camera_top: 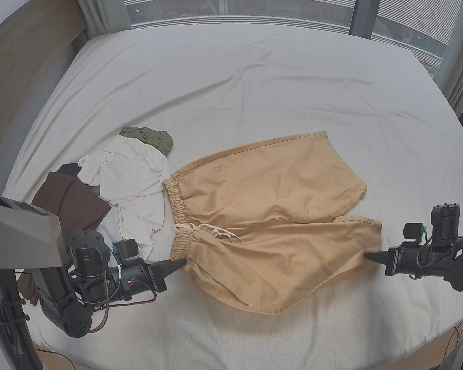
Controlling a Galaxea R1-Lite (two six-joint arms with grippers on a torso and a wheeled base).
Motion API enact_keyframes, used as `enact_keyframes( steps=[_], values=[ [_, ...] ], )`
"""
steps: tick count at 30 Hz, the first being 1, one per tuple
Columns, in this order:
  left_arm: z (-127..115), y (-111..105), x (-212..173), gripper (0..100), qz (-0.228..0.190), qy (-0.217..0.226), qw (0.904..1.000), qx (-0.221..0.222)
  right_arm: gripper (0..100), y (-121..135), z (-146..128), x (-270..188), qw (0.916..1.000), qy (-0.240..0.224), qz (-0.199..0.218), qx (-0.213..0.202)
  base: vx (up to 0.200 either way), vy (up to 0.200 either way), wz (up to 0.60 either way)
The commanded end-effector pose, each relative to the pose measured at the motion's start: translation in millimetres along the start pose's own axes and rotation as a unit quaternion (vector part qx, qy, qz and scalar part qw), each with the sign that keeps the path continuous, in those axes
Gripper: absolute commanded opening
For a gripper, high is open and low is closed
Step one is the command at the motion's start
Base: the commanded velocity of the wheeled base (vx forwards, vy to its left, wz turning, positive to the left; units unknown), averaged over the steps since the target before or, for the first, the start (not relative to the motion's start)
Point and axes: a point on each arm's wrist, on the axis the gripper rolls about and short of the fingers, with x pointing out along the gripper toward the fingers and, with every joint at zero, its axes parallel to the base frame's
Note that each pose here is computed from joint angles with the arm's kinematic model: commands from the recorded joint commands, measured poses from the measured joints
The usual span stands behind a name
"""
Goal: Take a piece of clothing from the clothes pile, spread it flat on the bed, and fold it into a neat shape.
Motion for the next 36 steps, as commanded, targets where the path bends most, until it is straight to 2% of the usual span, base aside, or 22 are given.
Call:
enact_keyframes(
  steps=[1, 15, 19, 27, 31, 32, 36],
  values=[
    [13, -3, 5, 0, -0.002, -0.032, 0.9994, 0.012, 0, -1, 5, 3, 0.9998, -0.018, 0.004, 0.003, 0.0, 0.0, 0.0],
    [30, -4, 17, 0, 0.011, -0.082, 0.9965, -0.011, 0, -6, 38, 5, 0.994, -0.108, 0.012, 0.017, 0.0, 0.0, 0.0],
    [34, -5, 19, 0, 0.007, -0.088, 0.9959, -0.016, 0, -6, 42, 5, 0.9928, -0.118, 0.013, 0.02, 0.0, 0.0, 0.0],
    [48, -10, 25, 0, 0.001, -0.125, 0.9902, -0.063, 0, -8, 43, 7, 0.9927, -0.118, 0.011, 0.021, 0.0, 0.0, 0.0],
    [53, -12, 25, 0, -0.004, -0.134, 0.9876, -0.081, 0, -7, 47, 7, 0.9912, -0.131, 0.013, 0.015, 0.0, 0.0, 0.0],
    [53, -12, 25, 0, -0.003, -0.135, 0.9874, -0.083, 0, -7, 52, 7, 0.9889, -0.147, 0.016, 0.007, 0.0, 0.0, 0.0],
    [56, -15, 23, 0, -0.003, -0.143, 0.9863, -0.082, 0, -5, 59, 7, 0.9859, -0.166, 0.021, -0.002, 0.0, 0.0, 0.0]
  ],
)
